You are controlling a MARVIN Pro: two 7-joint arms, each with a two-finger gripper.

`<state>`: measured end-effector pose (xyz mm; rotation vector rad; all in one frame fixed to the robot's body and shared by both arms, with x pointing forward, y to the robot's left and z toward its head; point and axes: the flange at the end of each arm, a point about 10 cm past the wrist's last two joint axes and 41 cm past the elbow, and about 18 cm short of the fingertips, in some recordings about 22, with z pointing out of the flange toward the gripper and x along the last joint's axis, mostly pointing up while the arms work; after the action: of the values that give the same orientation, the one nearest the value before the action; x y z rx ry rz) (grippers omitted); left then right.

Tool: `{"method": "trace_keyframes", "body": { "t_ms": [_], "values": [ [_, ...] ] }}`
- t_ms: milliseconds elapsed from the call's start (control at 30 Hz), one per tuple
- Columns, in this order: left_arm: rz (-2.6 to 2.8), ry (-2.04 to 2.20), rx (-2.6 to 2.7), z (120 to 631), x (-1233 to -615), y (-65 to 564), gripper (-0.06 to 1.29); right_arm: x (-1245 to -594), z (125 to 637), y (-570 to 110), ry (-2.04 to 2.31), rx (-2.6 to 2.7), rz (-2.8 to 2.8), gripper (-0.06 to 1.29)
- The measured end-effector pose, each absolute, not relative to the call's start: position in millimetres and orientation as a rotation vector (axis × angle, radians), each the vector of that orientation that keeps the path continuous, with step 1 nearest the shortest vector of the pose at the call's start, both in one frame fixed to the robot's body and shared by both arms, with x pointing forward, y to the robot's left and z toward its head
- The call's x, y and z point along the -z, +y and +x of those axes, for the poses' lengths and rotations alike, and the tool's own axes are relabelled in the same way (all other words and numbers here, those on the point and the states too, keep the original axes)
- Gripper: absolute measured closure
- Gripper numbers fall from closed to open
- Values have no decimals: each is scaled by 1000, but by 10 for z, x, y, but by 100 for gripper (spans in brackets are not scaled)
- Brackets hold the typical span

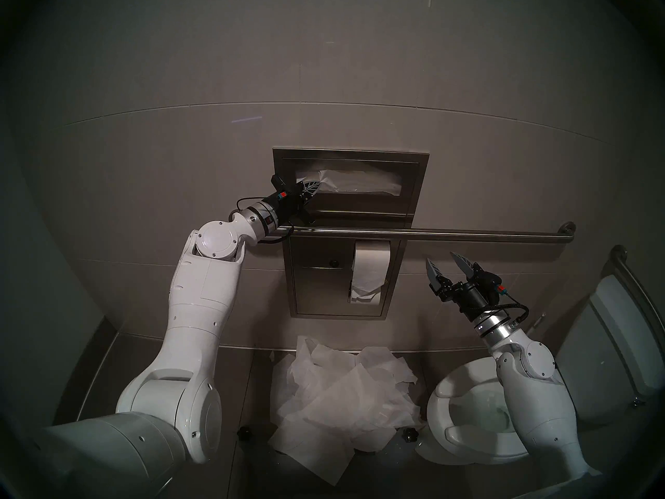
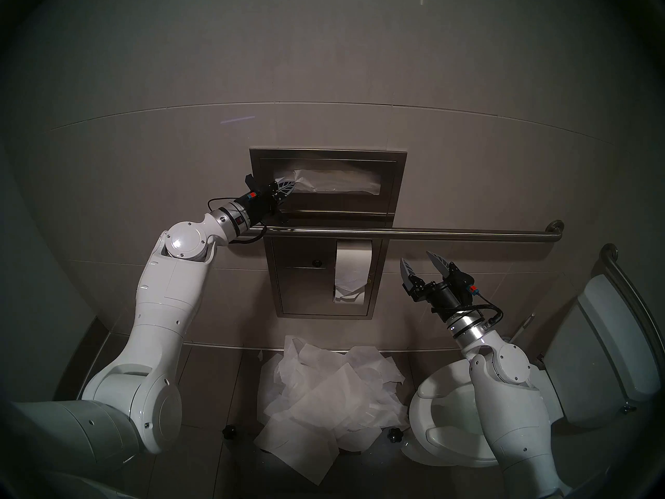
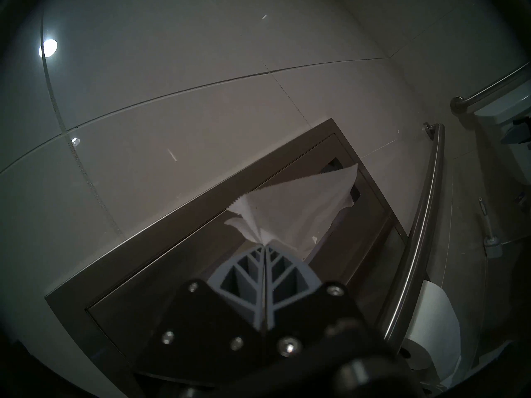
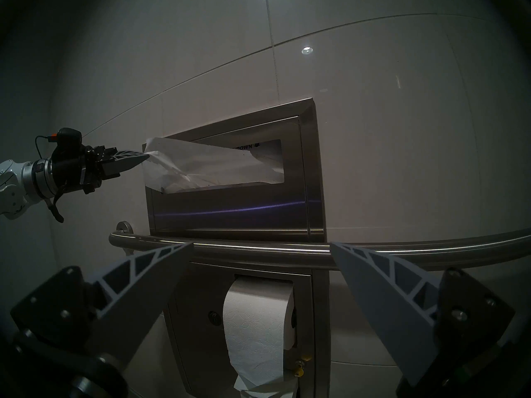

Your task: Take out a toilet seat cover

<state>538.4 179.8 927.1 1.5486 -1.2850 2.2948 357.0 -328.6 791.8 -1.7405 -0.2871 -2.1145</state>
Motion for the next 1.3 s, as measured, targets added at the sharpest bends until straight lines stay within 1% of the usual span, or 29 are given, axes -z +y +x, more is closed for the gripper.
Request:
{"method": "trace_keyframes", "body": {
  "t_ms": [567,1300],
  "values": [
    [1604,-1304,-2271,5159,-9409,1770,125,-7923,3568,-3283,-289,2115,-1739,0],
    [1639,-1303,-2258,5096,-9396,1748,125,-7927,3567,-3281,-289,2115,-1738,0]
  ]
}}
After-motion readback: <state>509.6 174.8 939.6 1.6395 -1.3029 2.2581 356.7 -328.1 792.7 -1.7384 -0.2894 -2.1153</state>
